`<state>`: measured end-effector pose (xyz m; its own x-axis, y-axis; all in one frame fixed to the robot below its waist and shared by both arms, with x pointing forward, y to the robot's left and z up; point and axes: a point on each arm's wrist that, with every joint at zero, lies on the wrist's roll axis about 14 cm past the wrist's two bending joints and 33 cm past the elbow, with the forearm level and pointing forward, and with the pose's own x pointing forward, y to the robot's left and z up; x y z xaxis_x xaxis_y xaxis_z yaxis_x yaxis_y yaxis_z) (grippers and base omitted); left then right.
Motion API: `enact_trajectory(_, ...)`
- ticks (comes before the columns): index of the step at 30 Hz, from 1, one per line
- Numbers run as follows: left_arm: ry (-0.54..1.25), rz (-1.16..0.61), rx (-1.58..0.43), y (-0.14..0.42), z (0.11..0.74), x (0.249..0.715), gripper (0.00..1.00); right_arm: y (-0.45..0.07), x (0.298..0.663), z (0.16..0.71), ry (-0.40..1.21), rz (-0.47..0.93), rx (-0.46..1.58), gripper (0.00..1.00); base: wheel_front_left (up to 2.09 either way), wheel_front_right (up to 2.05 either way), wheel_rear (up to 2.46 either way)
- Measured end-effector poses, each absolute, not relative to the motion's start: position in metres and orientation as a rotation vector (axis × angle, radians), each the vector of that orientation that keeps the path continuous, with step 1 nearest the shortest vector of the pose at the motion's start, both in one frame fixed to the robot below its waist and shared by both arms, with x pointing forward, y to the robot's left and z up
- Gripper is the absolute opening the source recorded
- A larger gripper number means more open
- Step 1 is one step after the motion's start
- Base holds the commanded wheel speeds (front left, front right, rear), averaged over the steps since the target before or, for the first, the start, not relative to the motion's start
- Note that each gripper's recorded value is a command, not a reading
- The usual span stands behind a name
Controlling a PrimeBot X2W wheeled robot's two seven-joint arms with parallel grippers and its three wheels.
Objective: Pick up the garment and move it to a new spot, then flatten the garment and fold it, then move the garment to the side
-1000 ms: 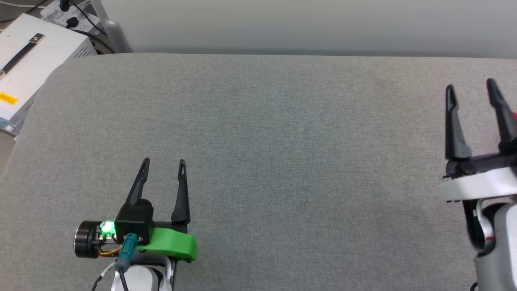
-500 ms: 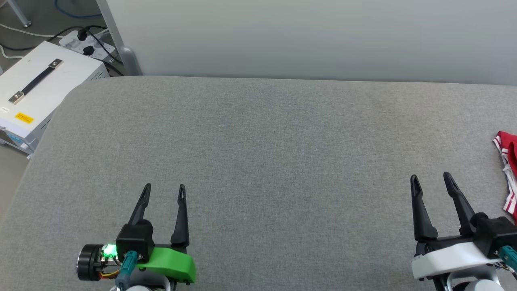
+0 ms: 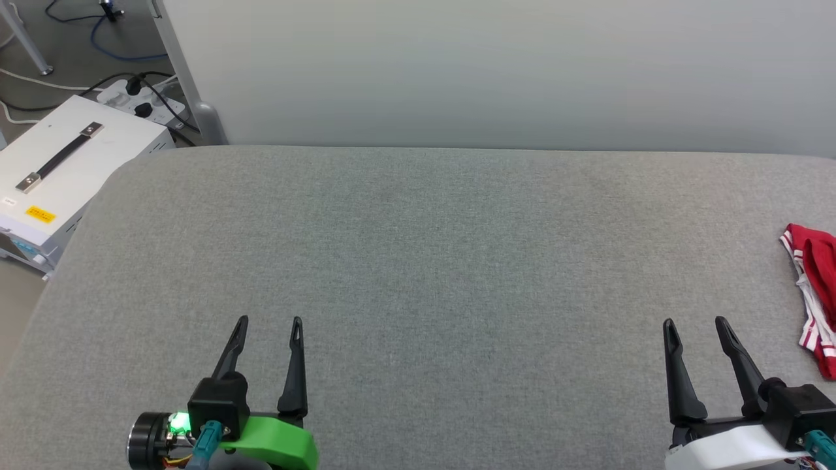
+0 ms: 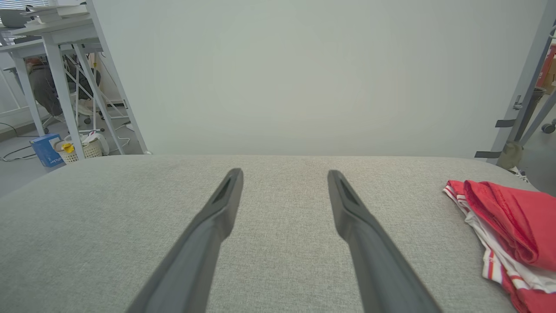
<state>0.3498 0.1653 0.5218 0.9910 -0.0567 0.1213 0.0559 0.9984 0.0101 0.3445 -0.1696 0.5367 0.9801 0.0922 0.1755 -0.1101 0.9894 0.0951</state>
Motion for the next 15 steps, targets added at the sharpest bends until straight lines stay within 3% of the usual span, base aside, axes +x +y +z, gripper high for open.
enact_trajectory(7,-0.11,-0.061,0.001,0.1639,0.5178,0.3465,1.0,-0.1709,0.3396,0.5348,-0.167,0.095,0.108,1.0,0.0,0.0,0.0)
enact_trajectory(8,-0.108,-0.06,0.0,0.1642,0.5174,0.3463,0.0,-0.1707,0.3394,0.535,-0.167,0.095,0.108,0.0,0.0,0.0,0.0)
enact_trajectory(15,-0.106,-0.061,0.001,0.164,0.5171,0.3465,0.0,-0.1708,0.3394,0.5344,-0.163,0.095,0.108,0.0,0.0,0.0,0.0)
